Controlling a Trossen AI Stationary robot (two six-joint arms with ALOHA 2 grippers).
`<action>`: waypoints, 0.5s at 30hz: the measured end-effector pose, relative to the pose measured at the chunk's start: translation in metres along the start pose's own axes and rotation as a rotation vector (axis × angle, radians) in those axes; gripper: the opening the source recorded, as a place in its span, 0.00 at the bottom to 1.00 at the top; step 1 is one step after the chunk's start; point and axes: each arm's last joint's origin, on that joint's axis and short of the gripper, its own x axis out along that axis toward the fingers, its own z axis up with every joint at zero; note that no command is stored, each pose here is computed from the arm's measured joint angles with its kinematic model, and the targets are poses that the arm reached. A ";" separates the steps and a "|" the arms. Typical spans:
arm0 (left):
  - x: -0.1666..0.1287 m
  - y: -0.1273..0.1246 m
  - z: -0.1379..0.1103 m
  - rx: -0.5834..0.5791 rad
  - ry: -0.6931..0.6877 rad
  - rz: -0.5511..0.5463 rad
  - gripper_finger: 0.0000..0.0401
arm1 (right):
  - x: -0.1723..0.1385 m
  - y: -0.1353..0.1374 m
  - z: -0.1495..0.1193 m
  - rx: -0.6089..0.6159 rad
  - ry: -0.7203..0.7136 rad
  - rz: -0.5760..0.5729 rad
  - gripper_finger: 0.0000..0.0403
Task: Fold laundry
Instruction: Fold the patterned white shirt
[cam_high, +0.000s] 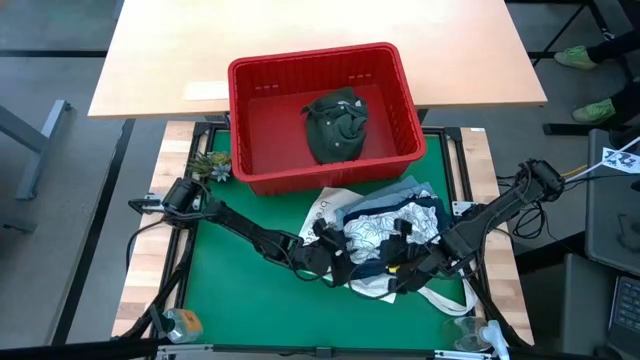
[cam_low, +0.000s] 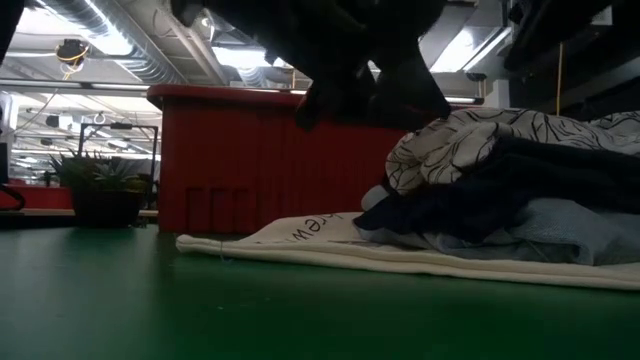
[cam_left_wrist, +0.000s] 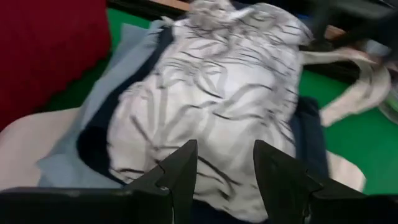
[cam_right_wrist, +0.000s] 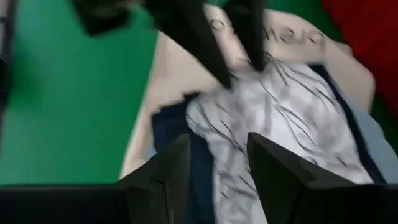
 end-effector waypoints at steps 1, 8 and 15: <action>0.002 0.003 0.002 -0.021 -0.002 0.008 0.38 | 0.002 0.002 0.002 -0.011 -0.013 0.013 0.39; 0.018 0.021 0.010 -0.117 0.054 -0.045 0.38 | 0.027 0.016 0.001 -0.129 0.000 0.009 0.39; 0.031 0.039 0.018 -0.155 0.102 -0.095 0.38 | 0.052 0.023 -0.007 -0.190 0.035 -0.083 0.39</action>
